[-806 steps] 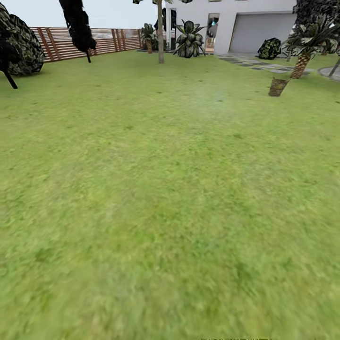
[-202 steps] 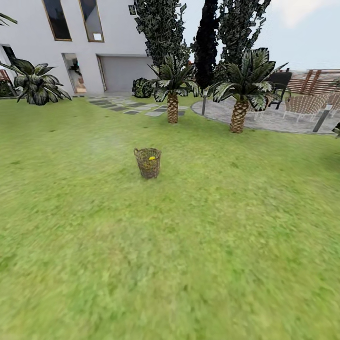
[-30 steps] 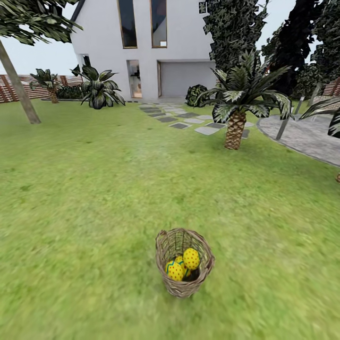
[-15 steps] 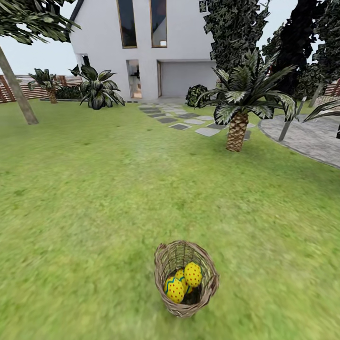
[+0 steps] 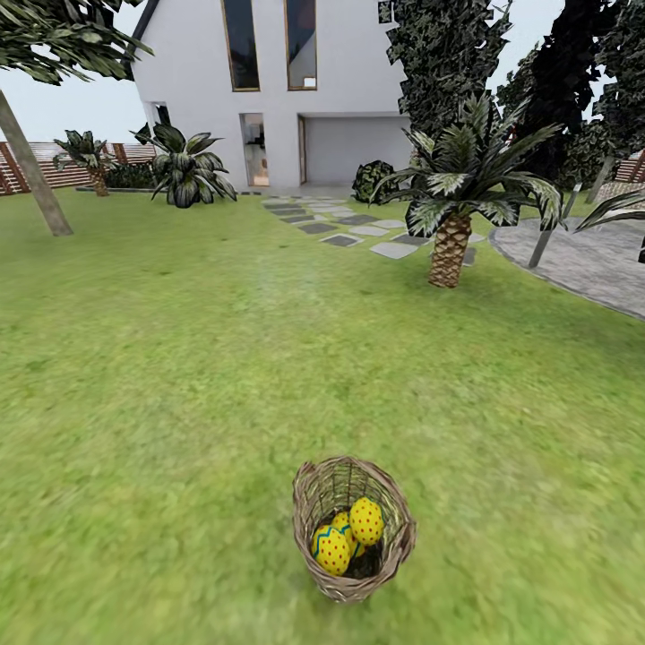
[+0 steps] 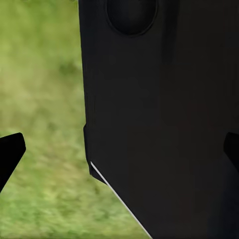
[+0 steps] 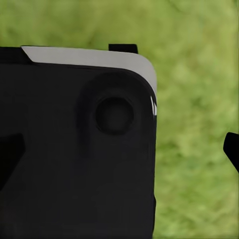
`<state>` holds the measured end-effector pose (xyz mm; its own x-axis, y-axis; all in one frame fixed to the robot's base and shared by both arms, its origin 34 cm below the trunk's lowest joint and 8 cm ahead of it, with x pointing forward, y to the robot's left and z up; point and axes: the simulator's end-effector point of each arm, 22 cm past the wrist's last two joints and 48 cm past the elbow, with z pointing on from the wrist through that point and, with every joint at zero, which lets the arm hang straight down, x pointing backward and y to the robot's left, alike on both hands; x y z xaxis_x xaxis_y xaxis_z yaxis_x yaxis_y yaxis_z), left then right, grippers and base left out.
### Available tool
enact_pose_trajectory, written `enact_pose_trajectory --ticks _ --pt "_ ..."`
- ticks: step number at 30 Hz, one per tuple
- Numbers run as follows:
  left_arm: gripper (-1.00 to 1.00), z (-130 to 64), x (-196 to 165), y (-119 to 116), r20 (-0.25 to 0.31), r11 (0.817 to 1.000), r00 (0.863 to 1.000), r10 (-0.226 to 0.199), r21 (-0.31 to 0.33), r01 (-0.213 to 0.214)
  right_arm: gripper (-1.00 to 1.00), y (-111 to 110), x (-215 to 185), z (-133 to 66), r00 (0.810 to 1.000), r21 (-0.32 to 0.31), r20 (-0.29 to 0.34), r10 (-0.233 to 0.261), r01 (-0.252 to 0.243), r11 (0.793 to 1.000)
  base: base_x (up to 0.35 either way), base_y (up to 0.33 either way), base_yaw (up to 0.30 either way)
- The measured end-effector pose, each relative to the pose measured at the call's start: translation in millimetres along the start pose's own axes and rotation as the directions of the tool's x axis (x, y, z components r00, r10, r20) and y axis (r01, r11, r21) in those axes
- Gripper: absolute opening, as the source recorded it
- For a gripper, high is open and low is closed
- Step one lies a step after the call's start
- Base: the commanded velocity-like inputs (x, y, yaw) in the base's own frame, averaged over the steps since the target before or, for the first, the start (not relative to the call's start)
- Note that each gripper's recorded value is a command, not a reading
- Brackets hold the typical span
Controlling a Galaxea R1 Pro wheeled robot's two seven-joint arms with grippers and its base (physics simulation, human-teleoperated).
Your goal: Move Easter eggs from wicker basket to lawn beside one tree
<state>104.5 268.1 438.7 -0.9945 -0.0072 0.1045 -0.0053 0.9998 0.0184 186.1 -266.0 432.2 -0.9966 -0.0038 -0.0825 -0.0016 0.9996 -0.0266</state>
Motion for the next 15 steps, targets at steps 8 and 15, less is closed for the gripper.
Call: enact_pose_trajectory --ticks 8,15 --pt "1.00 0.0 -1.7 1.3 0.004 1.000 1.000 -0.002 -0.003 0.003 1.00 2.3 -0.3 -0.1 1.000 -0.006 0.000 0.016 -0.016 1.000 0.000 0.000 -0.140" --pt "1.00 -0.1 -3.6 0.6 0.010 1.000 1.000 -0.001 -0.002 0.001 1.00 1.2 -3.3 -0.2 1.000 -0.006 0.008 0.016 -0.016 1.000 0.158 0.030 -0.243"
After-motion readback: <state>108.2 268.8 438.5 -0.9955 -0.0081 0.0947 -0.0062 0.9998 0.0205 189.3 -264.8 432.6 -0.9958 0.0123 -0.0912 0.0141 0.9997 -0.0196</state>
